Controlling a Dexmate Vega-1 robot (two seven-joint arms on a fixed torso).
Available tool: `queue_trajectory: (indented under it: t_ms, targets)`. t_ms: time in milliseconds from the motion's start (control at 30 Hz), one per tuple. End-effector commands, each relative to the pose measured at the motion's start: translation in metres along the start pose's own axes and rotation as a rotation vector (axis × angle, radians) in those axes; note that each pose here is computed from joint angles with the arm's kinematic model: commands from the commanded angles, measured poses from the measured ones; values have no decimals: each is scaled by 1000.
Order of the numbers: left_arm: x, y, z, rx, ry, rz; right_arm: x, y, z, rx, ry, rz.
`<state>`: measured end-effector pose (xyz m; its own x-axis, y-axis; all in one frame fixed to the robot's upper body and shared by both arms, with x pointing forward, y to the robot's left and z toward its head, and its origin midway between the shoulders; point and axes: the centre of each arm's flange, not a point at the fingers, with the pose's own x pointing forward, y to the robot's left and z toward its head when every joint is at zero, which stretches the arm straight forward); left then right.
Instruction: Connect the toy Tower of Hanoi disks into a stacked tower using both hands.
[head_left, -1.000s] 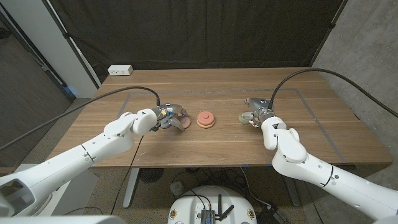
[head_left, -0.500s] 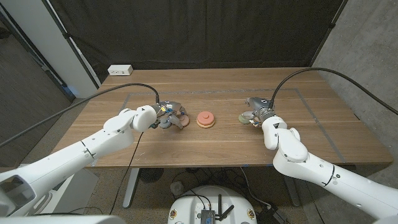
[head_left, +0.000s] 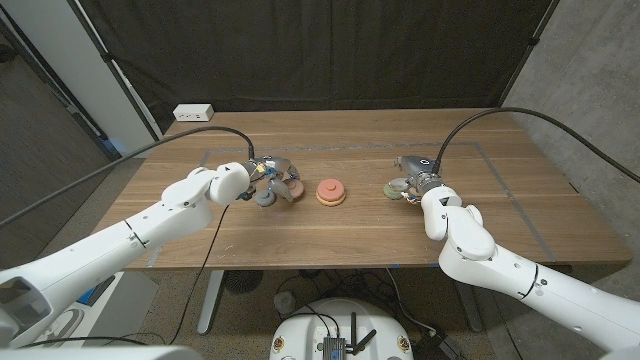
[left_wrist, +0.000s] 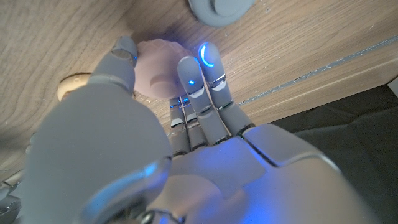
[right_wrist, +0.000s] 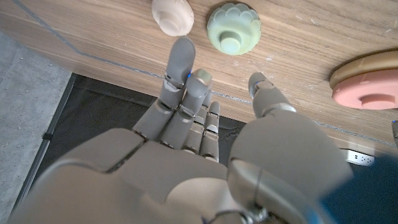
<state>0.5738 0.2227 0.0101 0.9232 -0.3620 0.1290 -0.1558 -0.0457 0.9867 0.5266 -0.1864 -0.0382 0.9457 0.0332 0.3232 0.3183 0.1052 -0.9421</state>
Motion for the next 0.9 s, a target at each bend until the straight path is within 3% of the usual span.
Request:
queue_trajectory:
  t_ms: [33, 667, 900]
  targets:
    - [-9, 18, -2, -33, -21, -8, 0, 0, 2, 2, 3, 0]
    - [-23, 42, 1, -17, -30, -13, -3, -1, 2, -1, 7, -3]
    - [-19, 42, 6, -10, -66, -13, -5, 0, 1, 6, 13, -2]
